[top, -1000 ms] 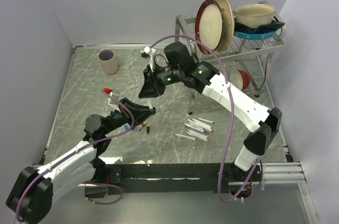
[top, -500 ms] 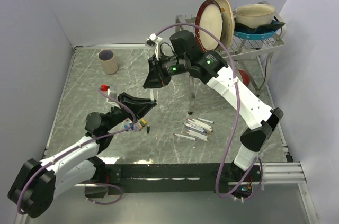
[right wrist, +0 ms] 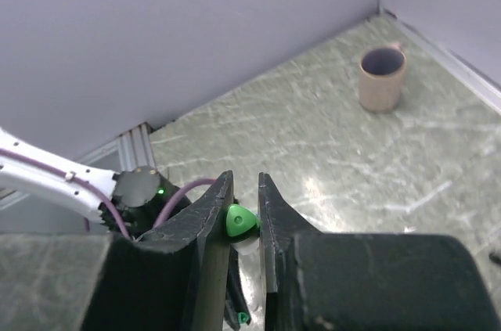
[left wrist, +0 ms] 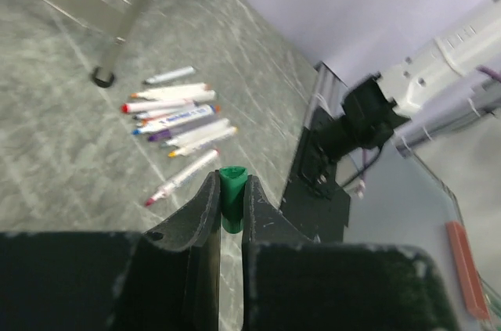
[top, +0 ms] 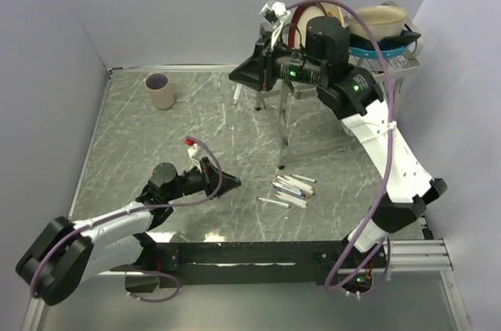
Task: Open the pen caps
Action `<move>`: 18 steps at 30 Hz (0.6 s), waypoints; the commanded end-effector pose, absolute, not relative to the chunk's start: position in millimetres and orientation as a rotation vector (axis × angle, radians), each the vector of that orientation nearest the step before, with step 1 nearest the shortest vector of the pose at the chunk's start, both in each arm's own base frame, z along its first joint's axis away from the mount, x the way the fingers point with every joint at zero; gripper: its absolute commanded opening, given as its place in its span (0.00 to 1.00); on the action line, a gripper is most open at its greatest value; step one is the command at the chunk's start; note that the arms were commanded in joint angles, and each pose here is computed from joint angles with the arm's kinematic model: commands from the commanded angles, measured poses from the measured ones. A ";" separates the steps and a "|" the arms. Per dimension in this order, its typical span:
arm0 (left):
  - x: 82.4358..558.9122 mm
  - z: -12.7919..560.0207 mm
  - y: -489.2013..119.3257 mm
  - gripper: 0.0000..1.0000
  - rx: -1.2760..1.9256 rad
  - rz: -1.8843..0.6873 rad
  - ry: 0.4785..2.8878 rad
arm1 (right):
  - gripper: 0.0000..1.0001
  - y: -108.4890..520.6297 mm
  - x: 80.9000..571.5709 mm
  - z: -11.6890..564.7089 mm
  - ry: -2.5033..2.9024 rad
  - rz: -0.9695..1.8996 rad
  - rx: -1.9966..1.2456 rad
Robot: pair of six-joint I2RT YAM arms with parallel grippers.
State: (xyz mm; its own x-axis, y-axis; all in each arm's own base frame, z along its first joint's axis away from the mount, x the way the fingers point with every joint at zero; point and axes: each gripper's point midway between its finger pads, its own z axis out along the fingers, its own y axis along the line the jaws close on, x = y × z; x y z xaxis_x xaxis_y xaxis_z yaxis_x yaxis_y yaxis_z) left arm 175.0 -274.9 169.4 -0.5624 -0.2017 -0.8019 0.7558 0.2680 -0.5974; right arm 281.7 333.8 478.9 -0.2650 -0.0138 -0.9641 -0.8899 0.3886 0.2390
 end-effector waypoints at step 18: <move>243.3 64.0 -139.8 0.07 -0.723 -0.499 2.216 | 0.00 297.4 203.8 249.3 1.774 0.930 -1.318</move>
